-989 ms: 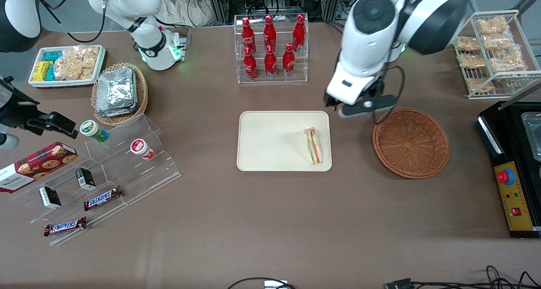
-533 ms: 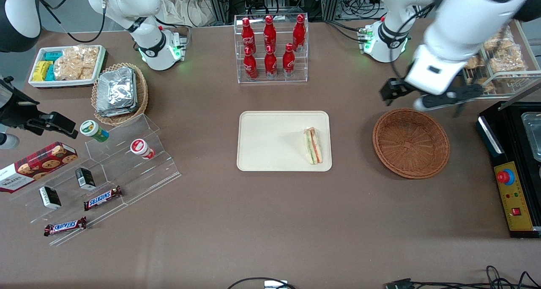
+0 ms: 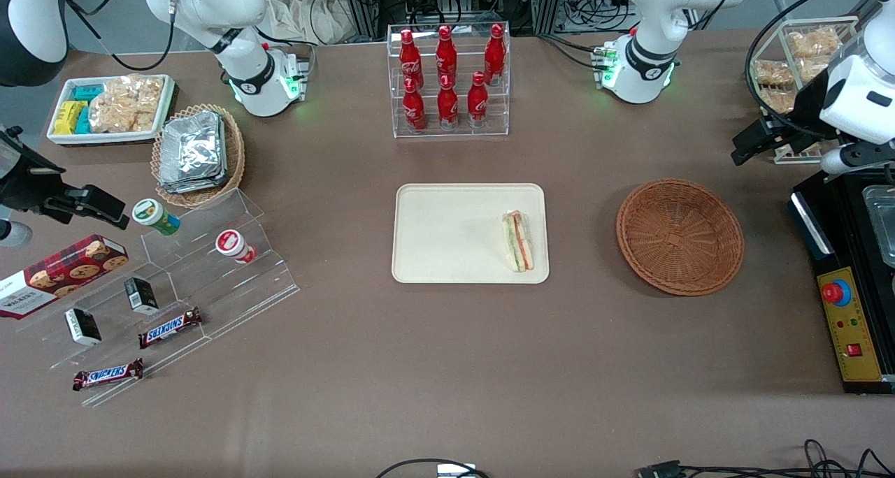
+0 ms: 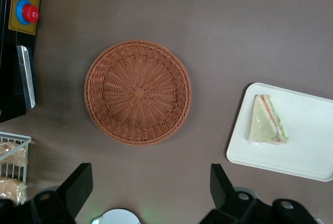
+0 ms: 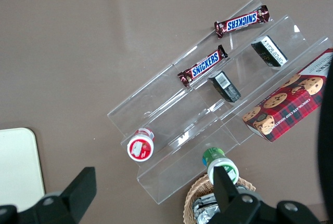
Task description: Place sandwich from basket to tray
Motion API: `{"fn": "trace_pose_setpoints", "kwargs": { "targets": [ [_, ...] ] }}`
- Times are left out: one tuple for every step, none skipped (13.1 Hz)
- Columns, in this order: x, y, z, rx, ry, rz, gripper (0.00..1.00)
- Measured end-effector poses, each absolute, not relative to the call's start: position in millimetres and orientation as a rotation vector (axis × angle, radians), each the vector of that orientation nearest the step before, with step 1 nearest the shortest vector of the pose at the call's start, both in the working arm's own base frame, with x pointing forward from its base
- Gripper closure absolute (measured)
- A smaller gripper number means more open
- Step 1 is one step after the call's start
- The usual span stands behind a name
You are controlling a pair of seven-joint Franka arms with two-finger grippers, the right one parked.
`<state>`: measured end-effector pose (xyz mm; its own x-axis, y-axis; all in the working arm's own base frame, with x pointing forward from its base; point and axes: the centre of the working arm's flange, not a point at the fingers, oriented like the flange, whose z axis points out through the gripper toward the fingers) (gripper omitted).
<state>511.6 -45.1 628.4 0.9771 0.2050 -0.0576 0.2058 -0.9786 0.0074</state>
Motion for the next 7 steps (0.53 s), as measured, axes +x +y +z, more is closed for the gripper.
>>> {"fn": "trace_pose_setpoints", "kwargs": {
  "targets": [
    [511.6, -45.0, 628.7, 3.110, 0.320, -0.088, 0.00],
    [511.7, -44.2, 629.8, 3.110, 0.318, -0.084, 0.00],
    [511.8, -42.9, 631.3, 3.109, 0.319, -0.079, 0.00],
    [511.8, -41.7, 632.3, 3.108, 0.322, -0.077, 0.00],
    [511.9, -41.1, 633.4, 3.108, 0.323, -0.073, 0.00],
    [511.9, -41.0, 635.5, 3.107, 0.323, -0.067, 0.00],
    [512.0, -40.9, 637.9, 3.106, 0.323, -0.058, 0.00]
  ]
}}
